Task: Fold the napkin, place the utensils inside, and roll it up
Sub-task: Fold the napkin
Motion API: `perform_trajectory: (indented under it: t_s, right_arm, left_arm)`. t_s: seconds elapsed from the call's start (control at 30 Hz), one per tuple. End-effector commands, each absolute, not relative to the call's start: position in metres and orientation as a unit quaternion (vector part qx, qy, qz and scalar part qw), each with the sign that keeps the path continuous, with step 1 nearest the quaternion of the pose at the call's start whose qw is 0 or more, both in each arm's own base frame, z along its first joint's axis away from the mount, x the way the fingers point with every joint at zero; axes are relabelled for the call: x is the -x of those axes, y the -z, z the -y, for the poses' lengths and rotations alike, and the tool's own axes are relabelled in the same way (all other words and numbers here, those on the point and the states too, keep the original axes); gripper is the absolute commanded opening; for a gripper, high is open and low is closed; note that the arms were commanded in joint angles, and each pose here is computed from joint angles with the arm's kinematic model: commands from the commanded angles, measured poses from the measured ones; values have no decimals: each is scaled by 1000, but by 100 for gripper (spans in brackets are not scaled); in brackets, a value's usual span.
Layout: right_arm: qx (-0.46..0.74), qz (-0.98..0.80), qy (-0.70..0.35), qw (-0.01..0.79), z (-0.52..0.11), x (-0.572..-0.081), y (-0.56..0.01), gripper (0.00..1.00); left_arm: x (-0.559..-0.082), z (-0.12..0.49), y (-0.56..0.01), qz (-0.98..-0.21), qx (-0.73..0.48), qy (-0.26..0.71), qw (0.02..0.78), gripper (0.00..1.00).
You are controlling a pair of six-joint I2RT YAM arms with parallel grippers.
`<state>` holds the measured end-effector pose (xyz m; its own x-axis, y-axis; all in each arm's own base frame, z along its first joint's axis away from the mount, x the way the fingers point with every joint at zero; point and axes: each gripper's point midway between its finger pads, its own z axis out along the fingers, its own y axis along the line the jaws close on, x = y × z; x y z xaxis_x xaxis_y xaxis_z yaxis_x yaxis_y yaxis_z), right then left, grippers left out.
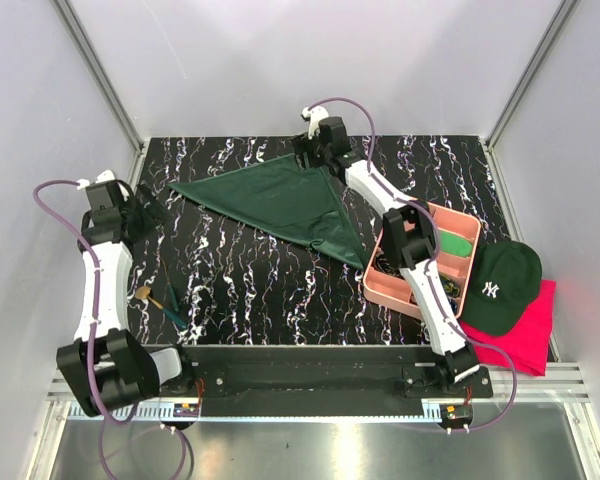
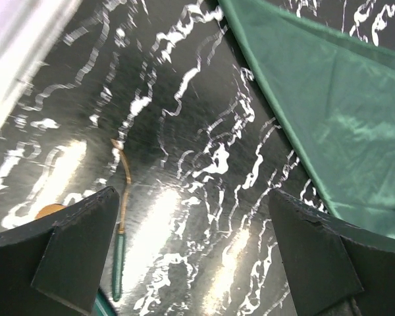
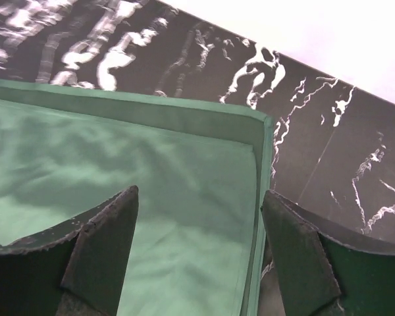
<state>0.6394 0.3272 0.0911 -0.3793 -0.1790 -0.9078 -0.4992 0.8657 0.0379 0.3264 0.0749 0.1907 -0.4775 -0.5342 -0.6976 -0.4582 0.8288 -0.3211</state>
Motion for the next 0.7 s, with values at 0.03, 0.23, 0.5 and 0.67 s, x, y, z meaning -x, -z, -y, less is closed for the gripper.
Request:
perform_trajectory:
  t_s: [0.03,0.23,0.5,0.67]
  right_arm:
    - [216,-760,-227,569,-333,-594,-241,84]
    - [198,-794,-278,502,-339,-528,-226,84]
    - [191,-813,-304,457,-327,-442,-212,83]
    - [166,-820,-320,445,-307,-398,-215,83]
  left_arm:
    - [-344,-55,-167,-855,311,118,399,99]
    - [-368,-32,-135,-826,361,191,388,86]
    - [-429,5,-88,-821,381,228,359,71]
    - [-458,11,-55,-815,407,243,332,65]
